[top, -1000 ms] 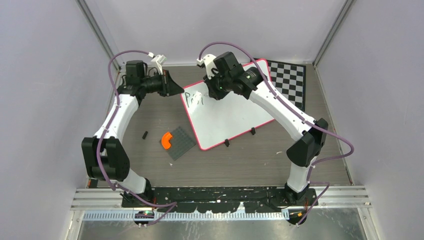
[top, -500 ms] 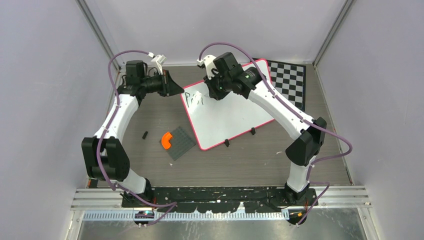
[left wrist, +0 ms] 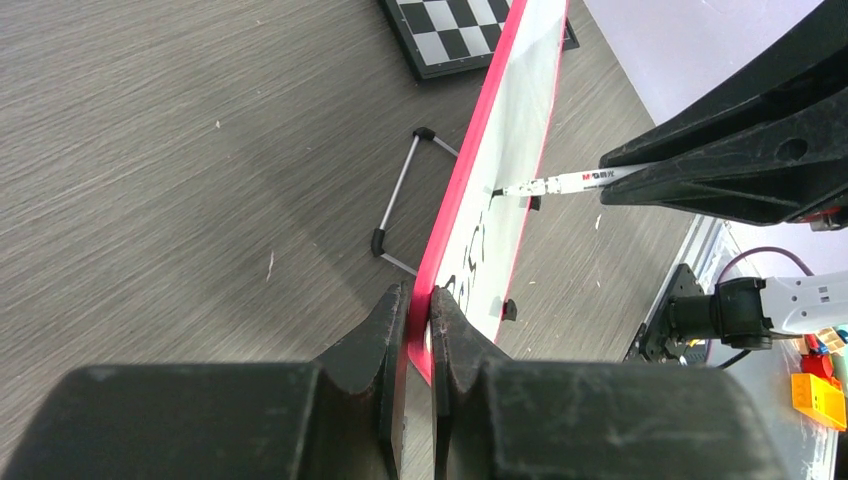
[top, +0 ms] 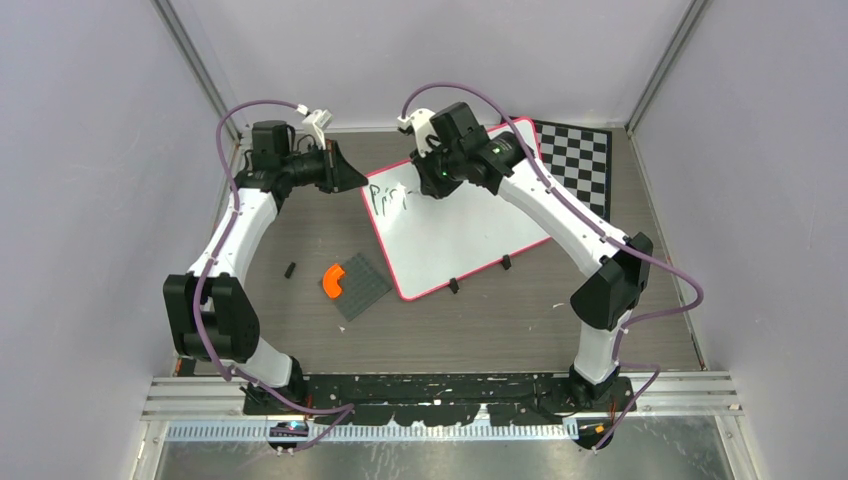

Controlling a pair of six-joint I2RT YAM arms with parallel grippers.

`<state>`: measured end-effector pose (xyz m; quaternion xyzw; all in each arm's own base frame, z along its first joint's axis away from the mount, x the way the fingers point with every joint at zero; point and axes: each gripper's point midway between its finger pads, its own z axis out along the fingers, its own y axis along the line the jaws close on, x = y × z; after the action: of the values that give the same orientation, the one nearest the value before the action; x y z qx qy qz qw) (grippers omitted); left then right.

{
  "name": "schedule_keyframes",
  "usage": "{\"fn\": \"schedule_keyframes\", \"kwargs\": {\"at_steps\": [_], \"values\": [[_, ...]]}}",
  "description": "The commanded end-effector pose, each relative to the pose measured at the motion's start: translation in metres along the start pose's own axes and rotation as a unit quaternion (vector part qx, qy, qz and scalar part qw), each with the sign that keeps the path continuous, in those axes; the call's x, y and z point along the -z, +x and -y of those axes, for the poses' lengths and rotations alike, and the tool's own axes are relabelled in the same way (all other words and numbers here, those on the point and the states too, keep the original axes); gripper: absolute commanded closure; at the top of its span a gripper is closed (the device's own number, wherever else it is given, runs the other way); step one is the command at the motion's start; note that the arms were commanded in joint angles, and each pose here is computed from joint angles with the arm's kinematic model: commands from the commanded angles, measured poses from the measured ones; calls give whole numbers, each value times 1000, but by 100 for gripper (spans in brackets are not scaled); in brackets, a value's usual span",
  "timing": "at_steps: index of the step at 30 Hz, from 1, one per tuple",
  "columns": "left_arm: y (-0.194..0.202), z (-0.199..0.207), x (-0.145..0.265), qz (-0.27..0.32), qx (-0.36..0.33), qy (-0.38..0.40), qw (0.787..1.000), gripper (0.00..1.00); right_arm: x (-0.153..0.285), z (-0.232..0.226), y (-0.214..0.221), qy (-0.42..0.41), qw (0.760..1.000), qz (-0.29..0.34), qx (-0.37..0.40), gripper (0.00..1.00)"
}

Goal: Write a sentence on the whiteboard

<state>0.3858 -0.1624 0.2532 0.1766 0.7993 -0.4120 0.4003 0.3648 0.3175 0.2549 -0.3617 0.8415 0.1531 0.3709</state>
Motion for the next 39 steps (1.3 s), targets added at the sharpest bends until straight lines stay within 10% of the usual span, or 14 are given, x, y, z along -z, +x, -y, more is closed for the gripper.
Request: {"fn": "schedule_keyframes", "kwargs": {"at_steps": [1, 39], "values": [[-5, 18, 0, -2, -10, 18, 1000, 100, 18, 16, -21, 22, 999, 37, 1, 100], [-5, 18, -1, -5, -14, 14, 1000, 100, 13, -3, 2, -14, 1000, 15, -3, 100]]}}
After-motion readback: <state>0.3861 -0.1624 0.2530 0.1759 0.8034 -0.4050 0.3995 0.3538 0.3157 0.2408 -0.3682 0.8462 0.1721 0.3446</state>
